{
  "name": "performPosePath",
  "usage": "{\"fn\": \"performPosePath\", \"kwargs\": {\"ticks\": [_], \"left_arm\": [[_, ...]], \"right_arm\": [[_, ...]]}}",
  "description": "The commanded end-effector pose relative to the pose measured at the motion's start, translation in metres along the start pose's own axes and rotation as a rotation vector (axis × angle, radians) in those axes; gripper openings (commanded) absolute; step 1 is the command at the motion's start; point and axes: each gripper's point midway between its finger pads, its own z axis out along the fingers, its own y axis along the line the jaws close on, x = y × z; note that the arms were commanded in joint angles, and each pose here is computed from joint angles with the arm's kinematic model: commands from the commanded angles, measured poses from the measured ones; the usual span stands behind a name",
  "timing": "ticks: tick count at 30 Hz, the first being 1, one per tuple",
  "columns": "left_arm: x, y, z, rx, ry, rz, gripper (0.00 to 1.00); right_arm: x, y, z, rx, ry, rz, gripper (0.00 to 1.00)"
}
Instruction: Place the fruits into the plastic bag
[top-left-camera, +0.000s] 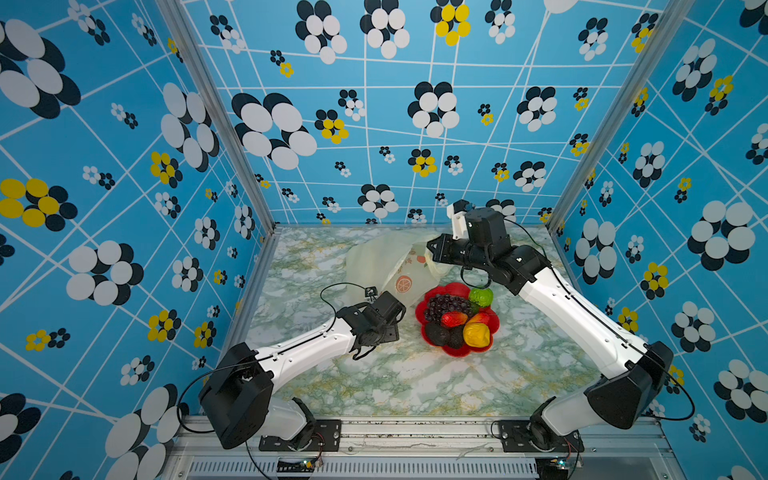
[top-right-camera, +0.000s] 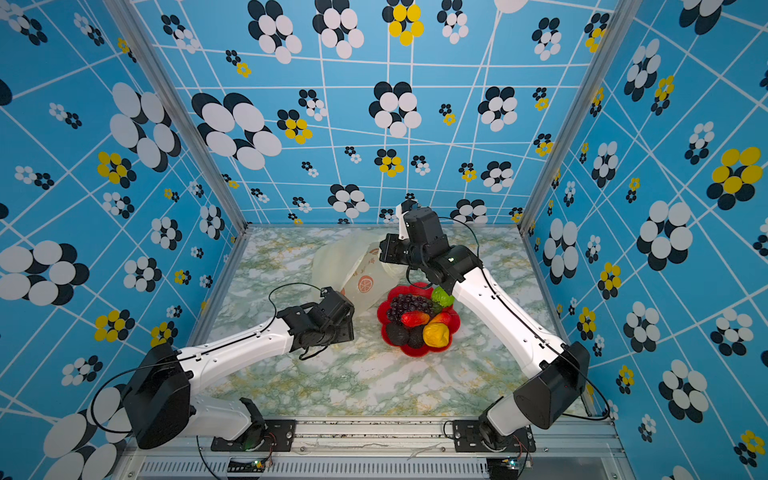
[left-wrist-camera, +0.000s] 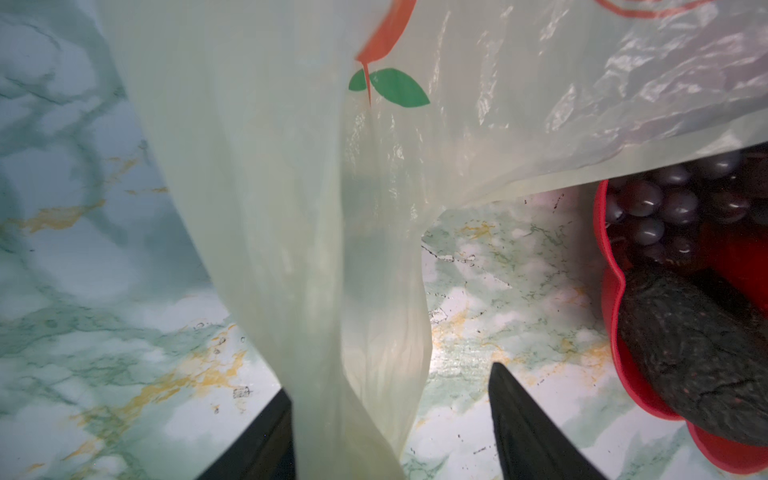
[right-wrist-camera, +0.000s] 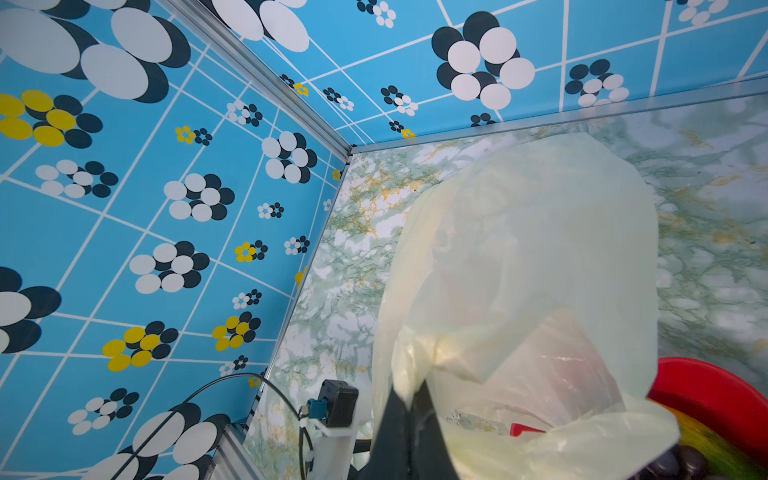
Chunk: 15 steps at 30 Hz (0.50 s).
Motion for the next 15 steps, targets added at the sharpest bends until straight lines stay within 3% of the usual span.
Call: {"fn": "performPosePath", "kwargs": {"ticks": [1, 3, 5, 9, 15], "left_arm": [[0.006, 0.004, 0.012, -0.039, 0.005, 0.006, 0.64], [0.009, 0.004, 0.018, -0.055, 0.017, 0.015, 0.60], [0.013, 0.003, 0.021, -0.061, 0.026, 0.025, 0.47], [0.011, 0.004, 0.010, -0.060, 0.019, 0.031, 0.02], [-0.021, 0.016, -0.055, -0.045, -0.088, 0.092, 0.00]], "right_arm": [[0.004, 0.004, 0.001, -0.020, 0.005, -0.003, 0.00], [0.005, 0.002, 0.000, -0.014, 0.004, -0.005, 0.00], [0.005, 0.000, 0.000, -0.003, 0.000, -0.009, 0.00], [0.005, -0.007, -0.001, 0.019, -0.005, -0.017, 0.00], [-0.002, -0.037, 0.001, 0.069, -0.005, 0.008, 0.00]]}}
